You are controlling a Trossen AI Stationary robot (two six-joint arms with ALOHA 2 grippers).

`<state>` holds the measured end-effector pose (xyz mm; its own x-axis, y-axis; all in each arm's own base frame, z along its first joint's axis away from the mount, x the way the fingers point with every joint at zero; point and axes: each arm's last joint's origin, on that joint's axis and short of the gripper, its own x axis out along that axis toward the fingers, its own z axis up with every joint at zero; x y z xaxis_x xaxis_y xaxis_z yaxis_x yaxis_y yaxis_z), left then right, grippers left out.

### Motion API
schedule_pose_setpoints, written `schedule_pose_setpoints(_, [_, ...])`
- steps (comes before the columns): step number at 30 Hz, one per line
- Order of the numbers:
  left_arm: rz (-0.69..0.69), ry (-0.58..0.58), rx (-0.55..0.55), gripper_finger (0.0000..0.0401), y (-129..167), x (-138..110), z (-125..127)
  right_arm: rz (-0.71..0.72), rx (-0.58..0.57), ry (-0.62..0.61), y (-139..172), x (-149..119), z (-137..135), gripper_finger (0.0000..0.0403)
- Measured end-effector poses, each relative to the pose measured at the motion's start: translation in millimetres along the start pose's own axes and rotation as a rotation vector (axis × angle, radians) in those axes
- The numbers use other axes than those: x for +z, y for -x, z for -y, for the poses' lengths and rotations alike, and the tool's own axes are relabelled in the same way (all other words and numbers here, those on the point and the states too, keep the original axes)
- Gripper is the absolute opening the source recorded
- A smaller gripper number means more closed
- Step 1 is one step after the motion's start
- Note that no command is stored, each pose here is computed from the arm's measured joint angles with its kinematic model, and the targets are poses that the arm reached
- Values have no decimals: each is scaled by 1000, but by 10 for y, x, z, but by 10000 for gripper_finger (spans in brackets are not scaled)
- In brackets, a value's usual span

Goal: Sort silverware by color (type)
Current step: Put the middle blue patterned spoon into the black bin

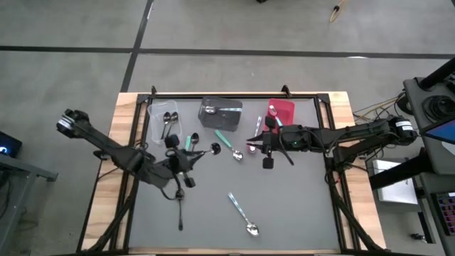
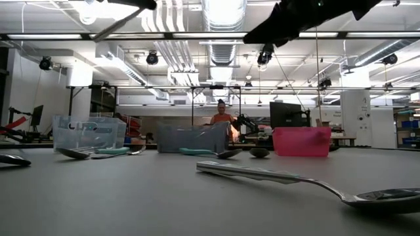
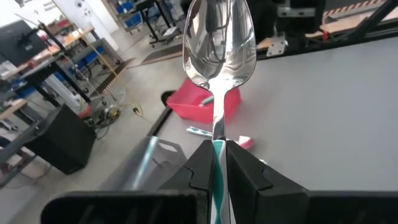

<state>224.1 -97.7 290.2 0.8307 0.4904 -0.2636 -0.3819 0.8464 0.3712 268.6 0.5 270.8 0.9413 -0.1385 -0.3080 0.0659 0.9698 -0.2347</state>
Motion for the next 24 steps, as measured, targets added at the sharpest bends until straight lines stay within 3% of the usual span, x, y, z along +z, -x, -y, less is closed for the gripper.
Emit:
schedule_pose_setpoints(9, [85,53,-35,13,242,0,-355,89,-13,-116,-179,16,-26,47])
schedule_pose_setpoints(16, [144,162,-59,13,227,-172,-330,39,-5,-162,-428,-153,-100,47])
schedule_pose_setpoints(24, [114,197,-64,13,121,-352,-175,6,-1,-232,-720,-381,-193,47])
